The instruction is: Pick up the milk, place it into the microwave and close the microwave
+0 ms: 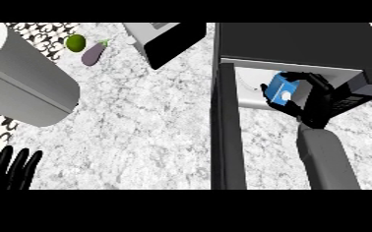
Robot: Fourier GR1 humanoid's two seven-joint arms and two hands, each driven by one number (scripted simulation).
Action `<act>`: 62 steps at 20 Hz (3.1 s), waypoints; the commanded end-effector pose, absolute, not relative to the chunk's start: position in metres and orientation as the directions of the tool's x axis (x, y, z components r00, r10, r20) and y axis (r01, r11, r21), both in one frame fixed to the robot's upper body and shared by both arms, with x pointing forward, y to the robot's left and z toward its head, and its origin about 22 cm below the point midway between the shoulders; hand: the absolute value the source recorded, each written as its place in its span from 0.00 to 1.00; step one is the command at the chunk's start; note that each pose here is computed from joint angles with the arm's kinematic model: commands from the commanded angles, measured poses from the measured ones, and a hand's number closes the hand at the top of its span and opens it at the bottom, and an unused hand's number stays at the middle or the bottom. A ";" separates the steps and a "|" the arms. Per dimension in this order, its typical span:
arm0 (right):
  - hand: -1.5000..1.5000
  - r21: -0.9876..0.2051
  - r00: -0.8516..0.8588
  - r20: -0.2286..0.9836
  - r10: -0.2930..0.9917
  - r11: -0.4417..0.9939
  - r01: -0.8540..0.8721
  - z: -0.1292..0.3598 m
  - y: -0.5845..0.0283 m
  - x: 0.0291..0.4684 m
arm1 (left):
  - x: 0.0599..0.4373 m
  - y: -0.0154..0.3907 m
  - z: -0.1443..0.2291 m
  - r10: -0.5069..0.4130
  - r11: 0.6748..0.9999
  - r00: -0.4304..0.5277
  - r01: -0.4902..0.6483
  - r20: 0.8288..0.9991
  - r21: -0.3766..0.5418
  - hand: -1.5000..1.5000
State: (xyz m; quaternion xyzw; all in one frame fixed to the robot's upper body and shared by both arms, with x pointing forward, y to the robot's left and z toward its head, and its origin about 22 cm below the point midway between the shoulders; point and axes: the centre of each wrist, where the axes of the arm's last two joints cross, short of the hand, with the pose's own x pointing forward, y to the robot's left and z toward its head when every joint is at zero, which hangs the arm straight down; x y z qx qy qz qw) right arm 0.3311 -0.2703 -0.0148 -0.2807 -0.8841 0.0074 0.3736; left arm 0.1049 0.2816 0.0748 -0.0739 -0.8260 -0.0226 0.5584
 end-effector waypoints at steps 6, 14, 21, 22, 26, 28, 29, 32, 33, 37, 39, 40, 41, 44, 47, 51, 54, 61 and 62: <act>0.00 -0.380 -0.382 0.648 0.659 0.714 0.588 -0.004 -0.277 0.360 | 0.116 0.278 0.076 0.061 0.985 -0.366 0.174 0.929 0.004 0.00; 0.00 -0.362 -0.378 0.740 0.556 0.804 0.472 -0.026 -0.264 0.346 | 0.123 0.271 0.082 0.066 0.973 -0.382 0.230 0.922 0.025 0.00; 0.00 -0.341 -0.347 0.802 0.487 0.849 0.404 -0.019 -0.244 0.365 | 0.133 0.262 0.078 0.070 0.969 -0.368 0.247 0.927 0.025 0.00; 0.00 -0.346 -0.310 0.821 0.480 0.849 0.399 -0.013 -0.246 0.374 | 0.132 0.259 0.079 0.075 0.968 -0.369 0.249 0.927 0.021 0.00; 0.00 -0.384 -0.231 0.846 0.480 0.850 0.360 0.017 -0.248 0.406 | 0.133 0.254 0.077 0.056 0.968 -0.344 0.247 0.937 0.033 0.00; 0.00 -0.402 -0.215 0.846 0.489 0.847 0.348 0.028 -0.248 0.418 | 0.134 0.254 0.078 0.046 0.973 -0.360 0.226 0.932 0.039 0.00; 0.00 -0.403 -0.201 0.852 0.483 0.851 0.337 0.022 -0.243 0.417 | 0.136 0.253 0.078 0.058 0.972 -0.373 0.232 0.926 0.032 0.00; 0.00 -0.396 -0.193 0.861 0.471 0.858 0.328 0.028 -0.255 0.423 | 0.128 0.247 0.076 0.074 0.973 -0.345 0.231 0.935 0.008 0.00; 0.00 -0.408 -0.180 0.859 0.480 0.852 0.328 0.021 -0.257 0.420 | 0.135 0.240 0.075 0.071 0.971 -0.339 0.240 0.938 0.013 0.00; 0.00 -0.396 -0.198 0.867 0.456 0.874 0.280 0.026 -0.254 0.427 | 0.138 0.236 0.075 0.067 0.977 -0.365 0.214 0.929 0.014 0.00; 0.00 -0.379 -0.215 0.876 0.433 0.891 0.250 0.024 -0.272 0.424 | 0.136 0.231 0.078 0.065 0.974 -0.376 0.226 0.924 0.024 0.00; 0.00 -0.356 -0.221 0.884 0.413 0.898 0.258 0.030 -0.263 0.429 | 0.132 0.230 0.079 0.066 0.973 -0.361 0.229 0.930 0.020 0.00; 0.00 -0.354 -0.219 0.887 0.407 0.903 0.244 0.011 -0.256 0.421 | 0.131 0.225 0.078 0.069 0.974 -0.368 0.227 0.927 0.018 0.00; 0.00 -0.334 -0.213 0.899 0.382 0.914 0.230 0.002 -0.258 0.416 | 0.137 0.221 0.074 0.065 0.975 -0.353 0.220 0.933 0.016 0.00; 0.00 -0.324 -0.202 0.906 0.371 0.917 0.233 -0.002 -0.271 0.413 | 0.132 0.213 0.075 0.068 0.972 -0.353 0.234 0.933 0.018 0.00; 0.00 -0.299 -0.225 0.911 0.346 0.929 0.218 -0.024 -0.254 0.402 | 0.132 0.211 0.076 0.066 0.968 -0.334 0.251 0.940 0.022 0.00; 0.00 -0.232 -0.242 0.935 0.260 0.963 0.139 -0.039 -0.273 0.388 | 0.143 0.216 0.071 0.071 0.963 -0.314 0.269 0.947 0.017 0.00; 0.00 -0.131 -0.262 0.955 0.142 0.990 0.060 -0.059 -0.248 0.377 | 0.170 0.184 0.059 0.090 0.927 -0.276 0.375 0.957 0.022 0.00; 0.00 -0.115 -0.254 0.960 0.117 0.993 0.022 -0.052 -0.263 0.380 | 0.171 0.212 0.040 0.059 0.930 -0.256 0.366 0.965 0.041 0.00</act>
